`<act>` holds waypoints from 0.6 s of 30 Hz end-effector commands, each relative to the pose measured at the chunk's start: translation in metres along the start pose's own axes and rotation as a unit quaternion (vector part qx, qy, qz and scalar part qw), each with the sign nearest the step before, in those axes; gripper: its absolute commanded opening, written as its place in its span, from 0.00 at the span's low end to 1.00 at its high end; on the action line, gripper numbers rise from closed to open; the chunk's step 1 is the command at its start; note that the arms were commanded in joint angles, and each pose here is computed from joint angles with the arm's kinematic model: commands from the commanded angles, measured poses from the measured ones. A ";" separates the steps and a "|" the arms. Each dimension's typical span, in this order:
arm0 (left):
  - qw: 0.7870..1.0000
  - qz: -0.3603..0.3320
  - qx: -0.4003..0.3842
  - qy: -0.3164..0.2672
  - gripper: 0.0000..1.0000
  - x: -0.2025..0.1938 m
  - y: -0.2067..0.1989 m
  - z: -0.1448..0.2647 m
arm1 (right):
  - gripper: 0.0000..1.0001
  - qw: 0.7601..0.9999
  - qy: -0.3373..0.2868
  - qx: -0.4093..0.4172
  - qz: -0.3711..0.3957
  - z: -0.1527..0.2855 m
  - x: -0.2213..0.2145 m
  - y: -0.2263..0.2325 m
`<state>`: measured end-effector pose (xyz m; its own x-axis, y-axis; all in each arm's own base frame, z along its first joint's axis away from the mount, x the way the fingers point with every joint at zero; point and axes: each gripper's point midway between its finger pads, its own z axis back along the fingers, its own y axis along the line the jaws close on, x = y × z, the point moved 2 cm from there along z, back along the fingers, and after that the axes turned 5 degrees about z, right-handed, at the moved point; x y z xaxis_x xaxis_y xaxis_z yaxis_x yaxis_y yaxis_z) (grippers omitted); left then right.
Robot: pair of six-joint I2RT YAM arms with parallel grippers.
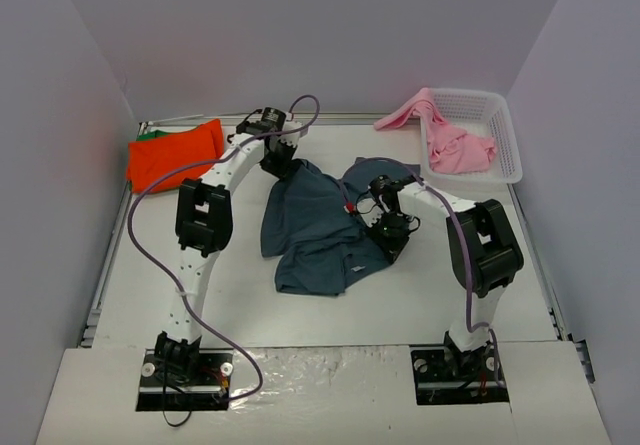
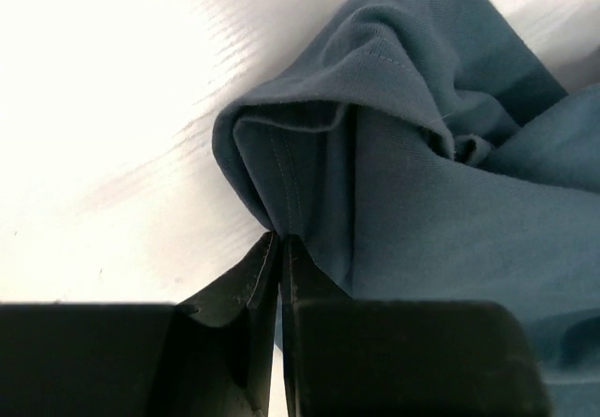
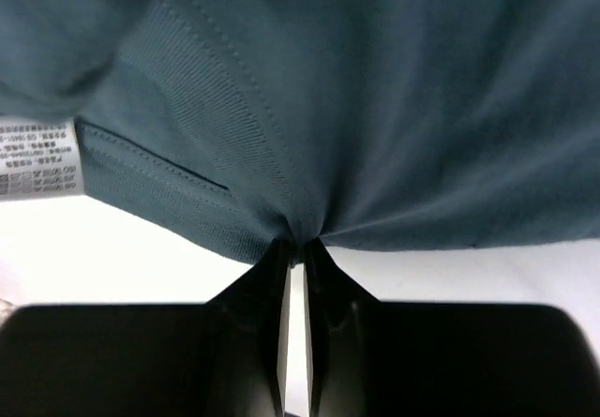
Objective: Fold and stack the t-shirts
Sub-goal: Flatten out the tshirt
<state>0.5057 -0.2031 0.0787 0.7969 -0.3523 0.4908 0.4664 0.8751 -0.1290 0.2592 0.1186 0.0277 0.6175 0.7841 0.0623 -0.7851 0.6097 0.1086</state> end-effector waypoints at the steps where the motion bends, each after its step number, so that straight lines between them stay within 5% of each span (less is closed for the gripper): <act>1: 0.999 -0.015 0.021 -0.024 0.02 0.013 0.001 0.052 | 0.00 0.999 0.027 -0.040 -0.013 0.008 -0.018 -0.009; 7: 0.998 -0.022 0.050 -0.022 0.02 0.008 0.013 0.082 | 0.00 0.992 0.011 -0.116 -0.040 0.032 -0.010 -0.046; 18: 0.990 -0.016 0.123 -0.068 0.02 0.001 0.041 0.203 | 0.00 0.950 -0.153 -0.250 -0.106 0.175 0.049 -0.133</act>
<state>0.4709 -0.1279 0.1940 0.7518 -0.3460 0.5613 0.4044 0.9143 0.0219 0.4020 0.0678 0.1467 0.6905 0.6375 0.3419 -0.5722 0.7705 -0.2809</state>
